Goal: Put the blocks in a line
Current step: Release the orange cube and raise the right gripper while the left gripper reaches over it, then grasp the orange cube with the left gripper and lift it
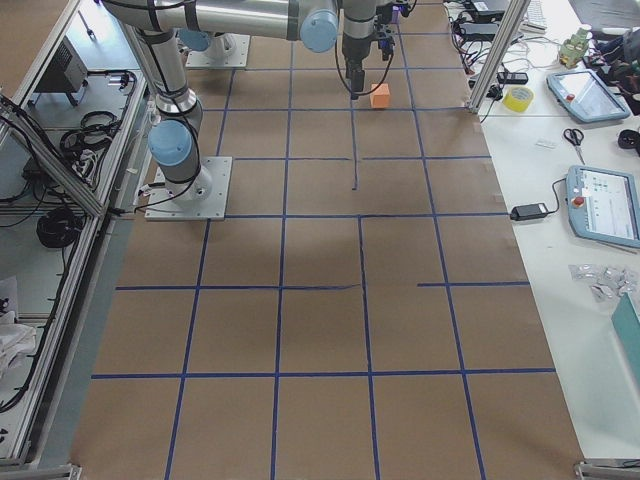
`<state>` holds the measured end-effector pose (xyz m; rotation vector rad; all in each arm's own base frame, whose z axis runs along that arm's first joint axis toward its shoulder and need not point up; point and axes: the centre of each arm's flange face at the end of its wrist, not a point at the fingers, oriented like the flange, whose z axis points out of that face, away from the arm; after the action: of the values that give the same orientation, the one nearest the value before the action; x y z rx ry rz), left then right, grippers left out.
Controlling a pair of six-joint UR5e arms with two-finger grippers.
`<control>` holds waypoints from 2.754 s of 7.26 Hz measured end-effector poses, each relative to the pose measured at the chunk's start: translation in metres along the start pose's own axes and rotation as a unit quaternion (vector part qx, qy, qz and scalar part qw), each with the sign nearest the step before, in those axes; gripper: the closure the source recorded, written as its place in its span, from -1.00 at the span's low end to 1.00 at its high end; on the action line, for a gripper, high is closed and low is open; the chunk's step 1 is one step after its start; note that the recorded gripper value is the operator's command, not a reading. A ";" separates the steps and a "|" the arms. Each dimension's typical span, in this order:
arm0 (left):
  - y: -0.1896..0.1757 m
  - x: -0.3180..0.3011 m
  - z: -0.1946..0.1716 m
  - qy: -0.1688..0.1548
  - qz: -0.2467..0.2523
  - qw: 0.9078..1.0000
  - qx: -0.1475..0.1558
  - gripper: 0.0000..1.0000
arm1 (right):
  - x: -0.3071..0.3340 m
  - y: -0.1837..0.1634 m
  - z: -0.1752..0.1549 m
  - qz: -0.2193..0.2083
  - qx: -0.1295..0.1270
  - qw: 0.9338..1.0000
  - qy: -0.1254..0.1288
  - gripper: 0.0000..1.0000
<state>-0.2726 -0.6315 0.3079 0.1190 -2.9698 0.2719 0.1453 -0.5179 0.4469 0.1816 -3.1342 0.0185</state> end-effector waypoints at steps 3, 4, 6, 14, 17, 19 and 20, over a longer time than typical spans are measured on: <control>-0.001 0.009 0.070 -0.016 -0.007 1.000 -0.010 -1.00 | -0.002 0.013 -0.021 0.001 0.012 1.000 -0.001 -1.00; 0.001 0.013 0.086 -0.016 -0.006 1.000 -0.010 -1.00 | -0.002 0.021 -0.024 0.001 0.000 1.000 0.000 -1.00; 0.003 0.016 0.107 -0.016 -0.007 1.000 -0.012 -1.00 | -0.001 0.028 -0.025 0.000 -0.013 1.000 0.001 -1.00; -0.029 -0.028 0.069 -0.036 -0.008 0.999 -0.015 0.79 | -0.001 0.042 -0.039 -0.001 -0.014 1.000 0.000 -1.00; -0.081 -0.173 0.012 -0.049 -0.008 0.999 -0.010 0.77 | -0.001 0.043 -0.044 0.002 -0.006 1.000 0.000 -1.00; -0.099 -0.283 -0.014 -0.052 0.027 0.998 -0.002 0.77 | -0.001 0.043 -0.044 -0.002 -0.005 1.000 -0.001 -1.00; -0.103 -0.336 -0.023 -0.043 0.038 0.998 0.002 0.77 | -0.001 0.043 -0.045 -0.003 -0.002 1.000 -0.001 -1.00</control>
<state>0.0714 -0.7059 0.2937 0.0184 -3.0632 0.2892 0.1415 -0.4750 0.4910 0.1918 -3.1355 0.0131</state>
